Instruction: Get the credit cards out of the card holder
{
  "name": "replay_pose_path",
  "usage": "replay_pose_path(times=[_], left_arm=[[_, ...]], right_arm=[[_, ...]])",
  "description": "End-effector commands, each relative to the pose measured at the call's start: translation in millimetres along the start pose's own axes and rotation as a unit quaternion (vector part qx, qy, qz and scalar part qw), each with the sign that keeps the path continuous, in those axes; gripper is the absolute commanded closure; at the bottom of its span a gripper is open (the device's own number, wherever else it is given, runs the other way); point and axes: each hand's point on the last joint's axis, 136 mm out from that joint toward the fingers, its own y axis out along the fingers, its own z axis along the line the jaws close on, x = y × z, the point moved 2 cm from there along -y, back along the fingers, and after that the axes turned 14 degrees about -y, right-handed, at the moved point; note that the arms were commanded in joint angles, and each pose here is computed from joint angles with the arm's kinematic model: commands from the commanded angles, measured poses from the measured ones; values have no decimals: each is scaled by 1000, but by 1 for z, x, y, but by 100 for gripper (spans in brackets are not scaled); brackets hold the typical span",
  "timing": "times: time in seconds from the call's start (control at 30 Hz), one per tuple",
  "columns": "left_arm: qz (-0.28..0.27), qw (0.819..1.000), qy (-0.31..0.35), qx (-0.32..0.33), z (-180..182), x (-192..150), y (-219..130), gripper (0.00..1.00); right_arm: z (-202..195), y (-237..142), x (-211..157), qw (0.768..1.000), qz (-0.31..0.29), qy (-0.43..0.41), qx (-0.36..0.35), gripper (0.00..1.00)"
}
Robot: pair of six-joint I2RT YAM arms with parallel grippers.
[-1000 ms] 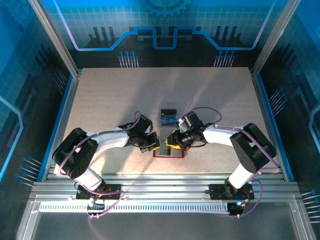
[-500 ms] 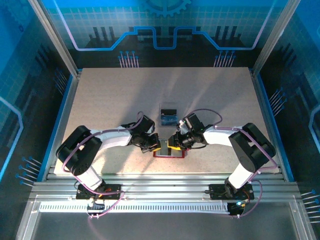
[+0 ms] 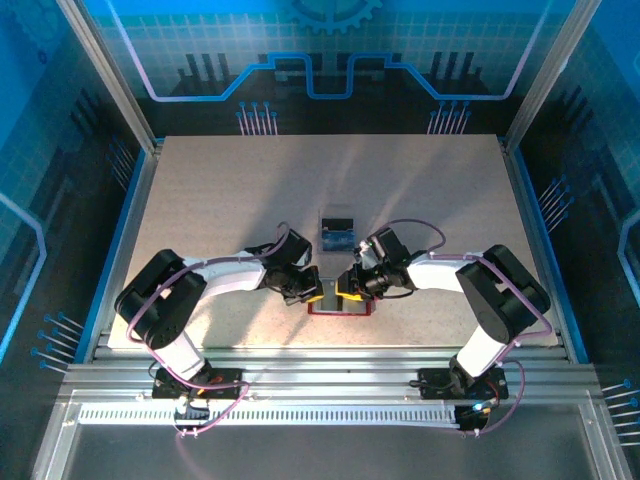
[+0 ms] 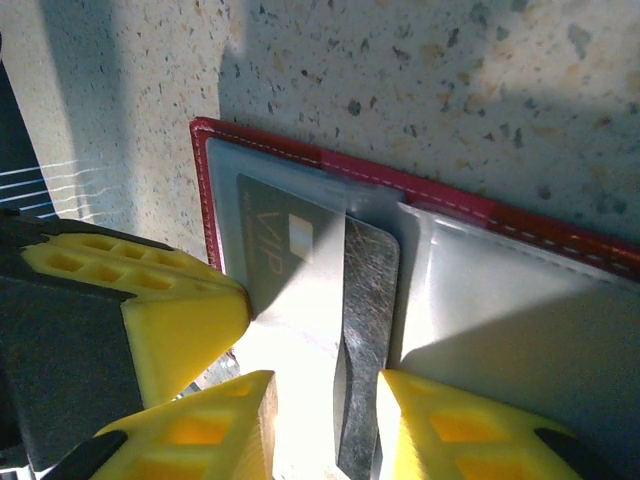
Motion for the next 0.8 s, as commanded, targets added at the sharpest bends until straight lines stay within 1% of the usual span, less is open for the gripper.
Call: replay_pose_path(times=[0.0, 0.27, 0.53, 0.77], left_arm=[[6, 999, -2, 38, 14, -3, 5, 95], [7, 999, -1, 41, 13, -4, 6, 96], [9, 999, -1, 46, 13, -6, 9, 96], [12, 999, -1, 51, 15, -8, 11, 96]], right_arm=[[-2, -7, -2, 1000, -4, 5, -1, 67], [-3, -4, -3, 1000, 2, 6, 1, 69], [-3, 2, -4, 1000, 2, 15, 23, 71], [-7, 1, -5, 1000, 2, 20, 19, 71]])
